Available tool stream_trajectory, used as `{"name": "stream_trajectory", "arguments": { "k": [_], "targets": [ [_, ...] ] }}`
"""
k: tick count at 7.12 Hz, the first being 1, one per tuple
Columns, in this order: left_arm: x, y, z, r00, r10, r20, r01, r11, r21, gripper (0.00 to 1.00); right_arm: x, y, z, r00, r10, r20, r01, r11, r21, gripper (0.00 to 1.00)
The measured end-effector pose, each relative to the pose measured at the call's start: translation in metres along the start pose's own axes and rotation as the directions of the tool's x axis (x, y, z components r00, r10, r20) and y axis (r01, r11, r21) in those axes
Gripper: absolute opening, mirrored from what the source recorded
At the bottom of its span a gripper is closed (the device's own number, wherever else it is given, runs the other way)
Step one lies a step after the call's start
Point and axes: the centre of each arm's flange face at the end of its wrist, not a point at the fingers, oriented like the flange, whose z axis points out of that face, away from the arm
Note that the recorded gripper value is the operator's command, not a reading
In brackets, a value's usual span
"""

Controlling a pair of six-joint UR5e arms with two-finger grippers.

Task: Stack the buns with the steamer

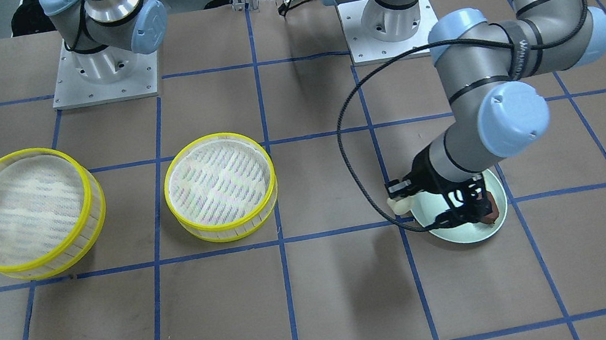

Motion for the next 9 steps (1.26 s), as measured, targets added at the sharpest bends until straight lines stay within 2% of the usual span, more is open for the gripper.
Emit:
{"name": "stream_trajectory", "arguments": {
  "k": [2, 5, 6, 7, 8, 9],
  "targets": [
    [0.091, 0.057, 0.014, 0.997, -0.007, -0.078, 0.004, 0.999, -0.042, 0.00, 0.000, 0.000, 0.000, 1.000, 0.004, 0.003, -0.004, 1.000, -0.003, 0.00],
    [0.186, 0.122, 0.053, 0.980, 0.012, -0.199, -0.032, 0.995, -0.094, 0.02, -0.007, -0.002, 0.000, 1.000, 0.005, -0.001, -0.005, 1.000, -0.007, 0.00],
    [0.202, 0.137, 0.063, 0.977, 0.017, -0.212, -0.041, 0.993, -0.109, 0.56, -0.009, -0.003, 0.000, 1.000, 0.003, -0.002, -0.003, 1.000, -0.007, 0.00],
    [0.208, 0.146, 0.072, 0.978, 0.022, -0.206, -0.047, 0.992, -0.121, 0.81, -0.010, -0.003, 0.000, 1.000, 0.003, -0.003, -0.003, 1.000, -0.008, 0.00],
    [0.208, 0.152, 0.081, 0.981, 0.020, -0.195, -0.047, 0.990, -0.135, 0.95, -0.013, -0.004, 0.000, 1.000, 0.007, -0.001, -0.007, 1.000, -0.012, 0.00],
    [0.205, 0.156, 0.086, 0.983, 0.020, -0.185, -0.046, 0.989, -0.141, 1.00, -0.017, -0.003, 0.000, 1.000, 0.016, 0.004, -0.016, 1.000, -0.021, 0.00]
  ]
}}
